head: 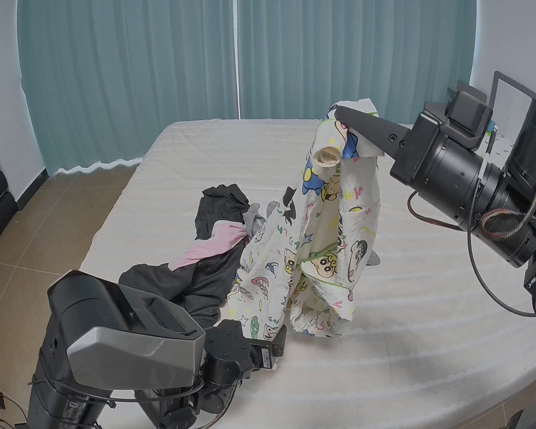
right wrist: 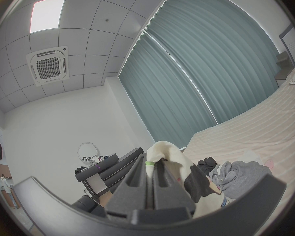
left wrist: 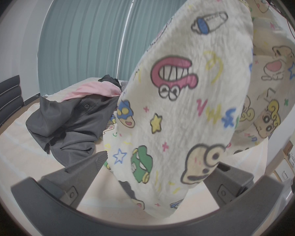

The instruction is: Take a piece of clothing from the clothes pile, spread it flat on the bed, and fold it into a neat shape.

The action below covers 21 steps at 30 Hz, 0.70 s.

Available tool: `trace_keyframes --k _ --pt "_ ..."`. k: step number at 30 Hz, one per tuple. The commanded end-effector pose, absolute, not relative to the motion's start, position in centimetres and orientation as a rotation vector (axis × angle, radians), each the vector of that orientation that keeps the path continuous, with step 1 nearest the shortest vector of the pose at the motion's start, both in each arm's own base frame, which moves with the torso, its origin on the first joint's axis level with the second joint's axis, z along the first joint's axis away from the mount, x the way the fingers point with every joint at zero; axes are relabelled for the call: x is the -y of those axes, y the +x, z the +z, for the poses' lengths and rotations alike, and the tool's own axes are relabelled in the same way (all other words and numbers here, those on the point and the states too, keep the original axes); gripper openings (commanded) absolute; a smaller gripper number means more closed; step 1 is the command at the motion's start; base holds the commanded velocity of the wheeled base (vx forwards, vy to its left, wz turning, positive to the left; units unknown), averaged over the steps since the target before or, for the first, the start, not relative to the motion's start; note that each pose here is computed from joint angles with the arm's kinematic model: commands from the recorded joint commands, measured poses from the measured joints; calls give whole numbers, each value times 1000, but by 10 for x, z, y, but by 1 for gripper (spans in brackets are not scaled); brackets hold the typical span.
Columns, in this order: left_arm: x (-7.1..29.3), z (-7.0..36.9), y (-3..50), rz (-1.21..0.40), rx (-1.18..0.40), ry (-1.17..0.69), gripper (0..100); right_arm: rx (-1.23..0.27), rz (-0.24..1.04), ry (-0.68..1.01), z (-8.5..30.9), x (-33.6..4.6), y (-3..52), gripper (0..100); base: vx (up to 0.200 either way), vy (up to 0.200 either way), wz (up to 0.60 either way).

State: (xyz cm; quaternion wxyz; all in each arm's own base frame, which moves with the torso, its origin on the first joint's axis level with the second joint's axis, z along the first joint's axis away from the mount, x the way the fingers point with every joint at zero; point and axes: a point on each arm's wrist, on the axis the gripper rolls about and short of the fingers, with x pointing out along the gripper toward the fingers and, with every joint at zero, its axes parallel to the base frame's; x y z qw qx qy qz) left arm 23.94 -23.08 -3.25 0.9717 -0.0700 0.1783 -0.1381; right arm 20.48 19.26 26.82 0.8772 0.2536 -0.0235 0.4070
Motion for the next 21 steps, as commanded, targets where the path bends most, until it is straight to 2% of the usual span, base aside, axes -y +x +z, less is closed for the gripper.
trace_keyframes --k 1,15,16,21 --pt "235 -39 245 -281 -352 -151 100 56 858 531 270 -193 203 0 0 0 0" --pt "244 -54 251 -267 -356 -184 100 60 881 538 273 -201 202 0 0 0 0" --pt "243 -54 252 -265 -358 -196 0 57 879 537 272 -201 202 0 0 0 0" --pt "237 -56 251 -243 -369 -188 0 56 846 533 270 -192 206 0 0 0 0"
